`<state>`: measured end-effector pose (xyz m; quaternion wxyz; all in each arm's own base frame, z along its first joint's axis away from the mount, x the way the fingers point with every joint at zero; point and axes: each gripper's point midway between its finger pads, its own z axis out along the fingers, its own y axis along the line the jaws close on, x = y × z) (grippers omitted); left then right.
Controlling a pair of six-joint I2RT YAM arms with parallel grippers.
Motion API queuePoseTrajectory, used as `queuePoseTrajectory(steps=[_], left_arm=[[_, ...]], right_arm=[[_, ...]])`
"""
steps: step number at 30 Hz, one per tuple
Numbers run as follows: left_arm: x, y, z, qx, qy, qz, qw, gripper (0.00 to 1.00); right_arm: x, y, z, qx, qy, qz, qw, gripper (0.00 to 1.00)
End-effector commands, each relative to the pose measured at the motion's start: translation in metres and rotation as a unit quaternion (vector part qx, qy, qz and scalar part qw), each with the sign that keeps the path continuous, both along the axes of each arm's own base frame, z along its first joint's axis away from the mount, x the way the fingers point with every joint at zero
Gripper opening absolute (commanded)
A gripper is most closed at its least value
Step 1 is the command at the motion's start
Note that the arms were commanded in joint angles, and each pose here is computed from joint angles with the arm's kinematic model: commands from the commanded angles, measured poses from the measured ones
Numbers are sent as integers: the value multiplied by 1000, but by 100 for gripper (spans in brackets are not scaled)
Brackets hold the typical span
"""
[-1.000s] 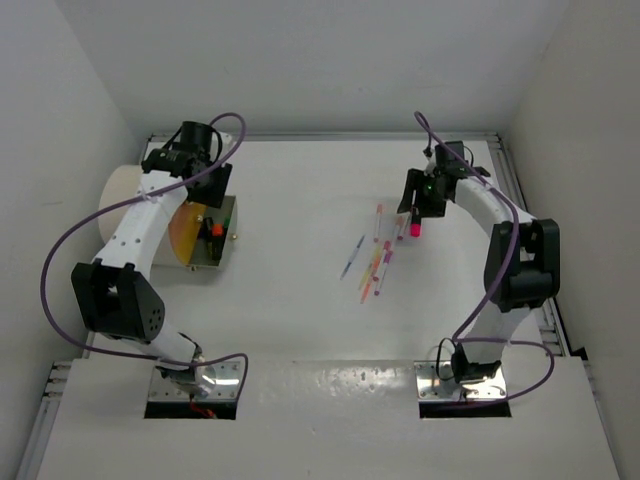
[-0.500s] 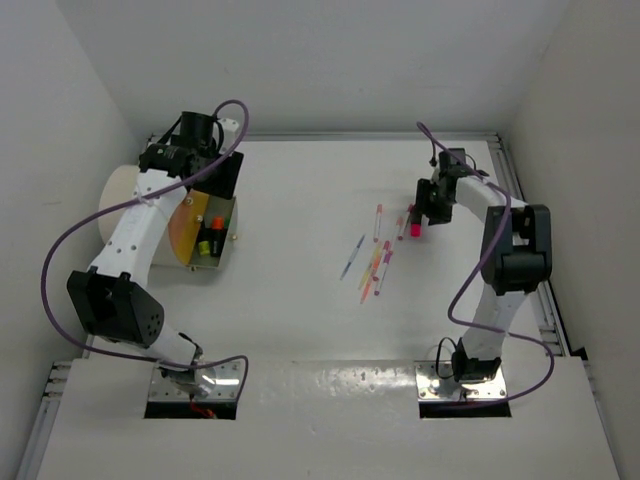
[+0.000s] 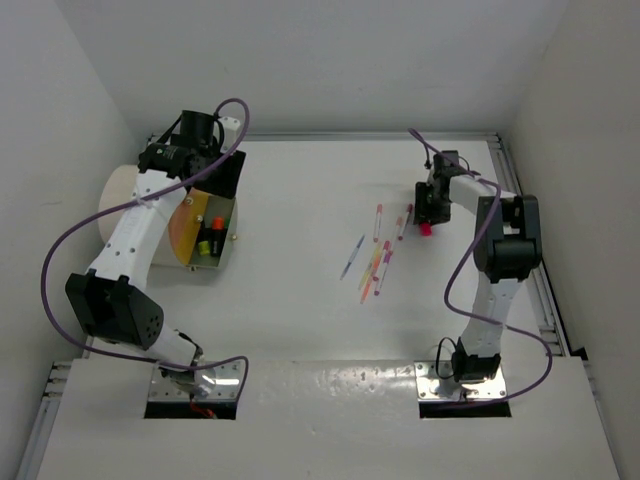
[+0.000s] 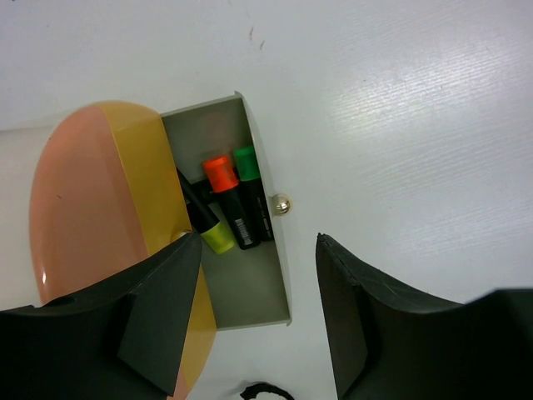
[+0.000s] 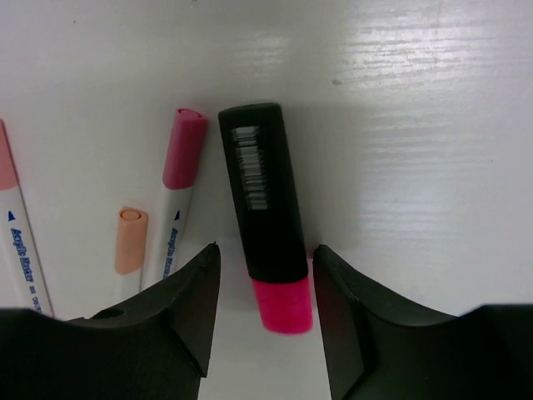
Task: Sort the stationery into containers
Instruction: Pick up the pen from the center of the board, then place the pen in the drawer.
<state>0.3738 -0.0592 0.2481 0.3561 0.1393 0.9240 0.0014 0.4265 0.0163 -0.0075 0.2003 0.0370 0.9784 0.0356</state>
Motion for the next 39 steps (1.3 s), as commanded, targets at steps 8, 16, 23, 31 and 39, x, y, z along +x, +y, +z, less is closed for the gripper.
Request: queuePoseTrajectory(steps=[8,16,23,31,39], left_arm=[[-3,-5,28,-24,-39,-15,999,63],[-29,-57,122,-231,-195,-127,945,80],[-65,-105,155,-396,-201,-195,874,81],[-69,-135,149,-443,-158,-196,860,80],[-76,-154,131,-447,-130,-200,862,80]], right_arm=[[14,-8,7,-23,-25,25,999,8],[-2,32,102,65,-118,109,985,0],[-49,159,235,271,-230,201,913,0],[-109,278,316,352,-273,315,838,0],[-133,332,345,377,-280,358,807,0]])
